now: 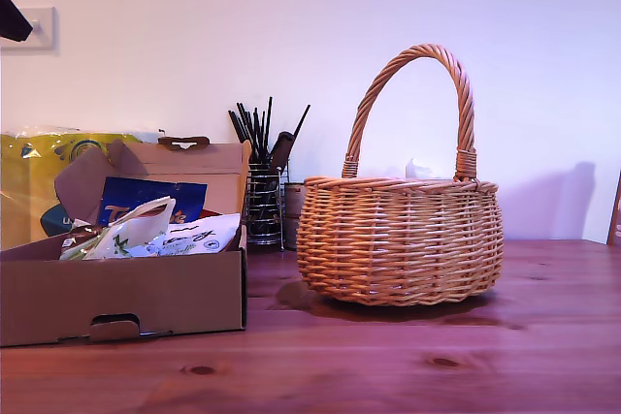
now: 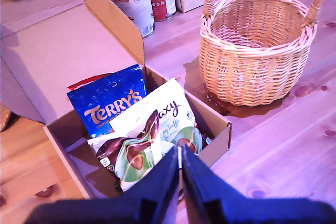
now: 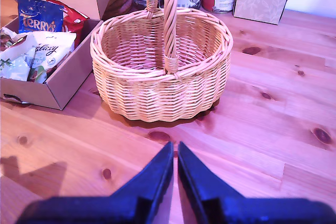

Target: Move the bags of Easter eggs from the cardboard box on the left into the woven basket on the right side.

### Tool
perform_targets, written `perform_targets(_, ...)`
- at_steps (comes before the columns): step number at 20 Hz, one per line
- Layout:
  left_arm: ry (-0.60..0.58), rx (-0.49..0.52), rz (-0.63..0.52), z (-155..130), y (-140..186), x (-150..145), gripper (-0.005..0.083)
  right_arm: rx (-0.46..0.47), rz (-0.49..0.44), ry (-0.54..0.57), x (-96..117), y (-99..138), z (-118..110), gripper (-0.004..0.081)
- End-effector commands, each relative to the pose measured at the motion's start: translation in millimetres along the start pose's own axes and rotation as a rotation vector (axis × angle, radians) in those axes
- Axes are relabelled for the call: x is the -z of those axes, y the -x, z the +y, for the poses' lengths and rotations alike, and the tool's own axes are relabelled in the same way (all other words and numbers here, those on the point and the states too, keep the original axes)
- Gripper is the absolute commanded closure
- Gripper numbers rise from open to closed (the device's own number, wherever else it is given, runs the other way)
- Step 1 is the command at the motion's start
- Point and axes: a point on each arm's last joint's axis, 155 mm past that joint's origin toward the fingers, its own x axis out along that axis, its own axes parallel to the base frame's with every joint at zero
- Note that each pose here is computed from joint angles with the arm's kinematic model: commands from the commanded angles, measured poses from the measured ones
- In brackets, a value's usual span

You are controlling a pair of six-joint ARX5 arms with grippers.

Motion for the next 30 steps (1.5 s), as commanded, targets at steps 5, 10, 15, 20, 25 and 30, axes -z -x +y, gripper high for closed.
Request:
perform_targets(5, 0.005, 0.000, 0.012, 0.0, -2.6, 5.0, 0.0792, -0.005, -0.022, 0.006, -7.0, 3.6, 1.7, 0.0782)
perform_targets(10, 0.005, 0.000, 0.012, 0.0, -2.6, 5.0, 0.0792, -0.006, -0.034, 0.009, -10.3, 3.1, 1.6, 0.0782)
perform_targets(15, 0.005, 0.001, 0.006, -0.2, -2.6, 3.6, 0.0792, 0.007, -0.113, 0.027, -36.5, -7.3, -4.7, 0.0782)
perform_targets(20, -0.003, -0.008, -0.125, 2.3, -9.6, -32.1, 0.0792, -0.004, -0.131, -0.036, -46.6, -19.9, -7.3, 0.0782)
perform_targets(25, -0.167, 0.039, -0.073, -7.1, -41.2, -24.5, 0.0792, -0.027, -0.078, -0.087, -37.8, -34.5, -6.4, 0.0782)
perform_targets(30, -0.412, 0.094, 0.060, -8.5, -74.0, 4.0, 0.0326, -0.159, -0.053, -0.117, -34.4, -39.6, 16.3, 0.0782)
